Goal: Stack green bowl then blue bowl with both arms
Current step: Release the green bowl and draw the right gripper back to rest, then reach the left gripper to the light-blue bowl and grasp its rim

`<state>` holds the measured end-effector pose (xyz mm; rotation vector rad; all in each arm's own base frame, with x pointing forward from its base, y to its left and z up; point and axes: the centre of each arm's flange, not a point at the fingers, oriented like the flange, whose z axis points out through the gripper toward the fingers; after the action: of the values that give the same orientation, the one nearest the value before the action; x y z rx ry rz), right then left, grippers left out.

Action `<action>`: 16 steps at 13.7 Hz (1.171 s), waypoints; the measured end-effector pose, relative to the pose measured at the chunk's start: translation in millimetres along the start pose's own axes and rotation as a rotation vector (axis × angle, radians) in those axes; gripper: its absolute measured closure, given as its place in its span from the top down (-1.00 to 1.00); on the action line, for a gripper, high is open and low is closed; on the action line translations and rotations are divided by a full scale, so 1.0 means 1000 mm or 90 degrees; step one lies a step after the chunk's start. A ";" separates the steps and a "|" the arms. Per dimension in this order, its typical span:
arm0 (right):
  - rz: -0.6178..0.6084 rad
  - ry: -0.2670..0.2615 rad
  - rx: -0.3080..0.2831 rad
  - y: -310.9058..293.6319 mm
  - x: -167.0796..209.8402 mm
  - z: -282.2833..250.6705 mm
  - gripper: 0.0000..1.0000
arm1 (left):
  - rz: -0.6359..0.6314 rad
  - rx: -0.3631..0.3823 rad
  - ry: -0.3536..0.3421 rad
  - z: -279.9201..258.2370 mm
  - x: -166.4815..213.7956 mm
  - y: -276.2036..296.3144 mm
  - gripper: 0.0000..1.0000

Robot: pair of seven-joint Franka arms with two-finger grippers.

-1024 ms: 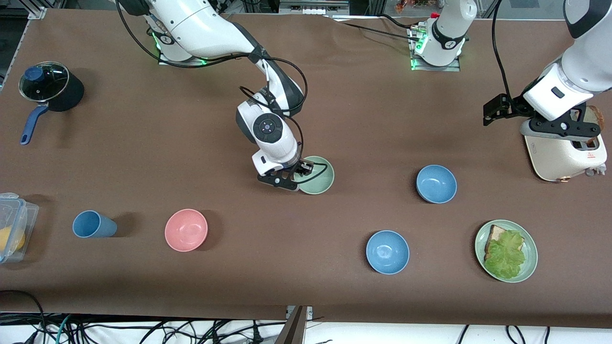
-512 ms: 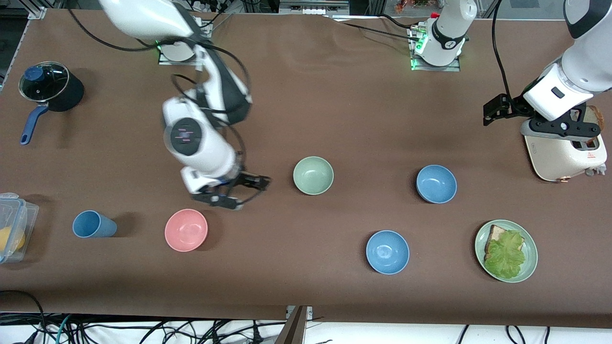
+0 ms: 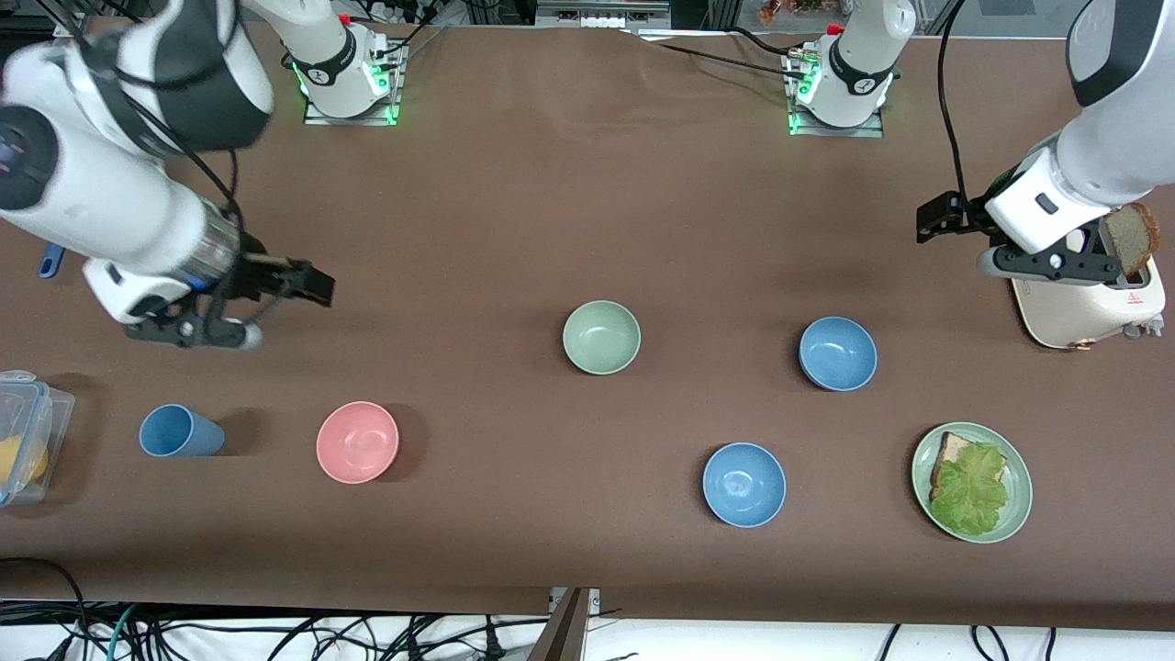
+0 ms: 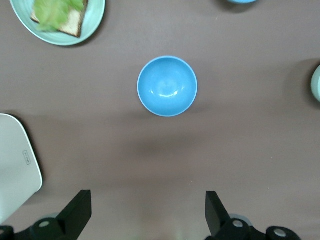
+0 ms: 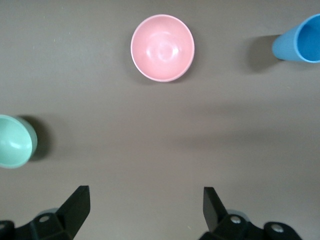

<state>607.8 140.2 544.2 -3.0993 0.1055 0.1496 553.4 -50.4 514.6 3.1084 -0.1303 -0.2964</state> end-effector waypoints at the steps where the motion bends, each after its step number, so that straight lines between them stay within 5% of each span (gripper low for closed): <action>1: -0.001 -0.009 0.002 0.012 -0.010 -0.008 1.00 | 0.001 -0.002 -0.017 0.016 0.009 0.000 1.00; 5: -0.025 -0.021 0.024 0.073 -0.034 -0.033 1.00 | 0.002 -0.012 -0.016 0.098 0.067 -0.004 1.00; 8: -0.051 -0.016 0.014 0.086 -0.041 -0.040 1.00 | 0.028 -0.015 0.028 0.180 0.098 -0.009 1.00; 11: -0.060 -0.021 0.000 0.080 -0.042 -0.036 1.00 | 0.090 0.029 0.084 0.257 0.103 -0.017 1.00; 15: -0.062 -0.025 -0.003 0.079 -0.042 -0.033 1.00 | 0.115 0.044 0.091 0.287 0.104 -0.024 0.96; 16: -0.062 -0.025 -0.004 0.079 -0.042 -0.032 1.00 | 0.117 0.044 0.087 0.292 0.104 -0.024 0.74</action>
<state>563.7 63.0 577.6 -3.0974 -0.0482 0.2080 601.5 -37.6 208.2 3.1403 -0.4293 -0.0775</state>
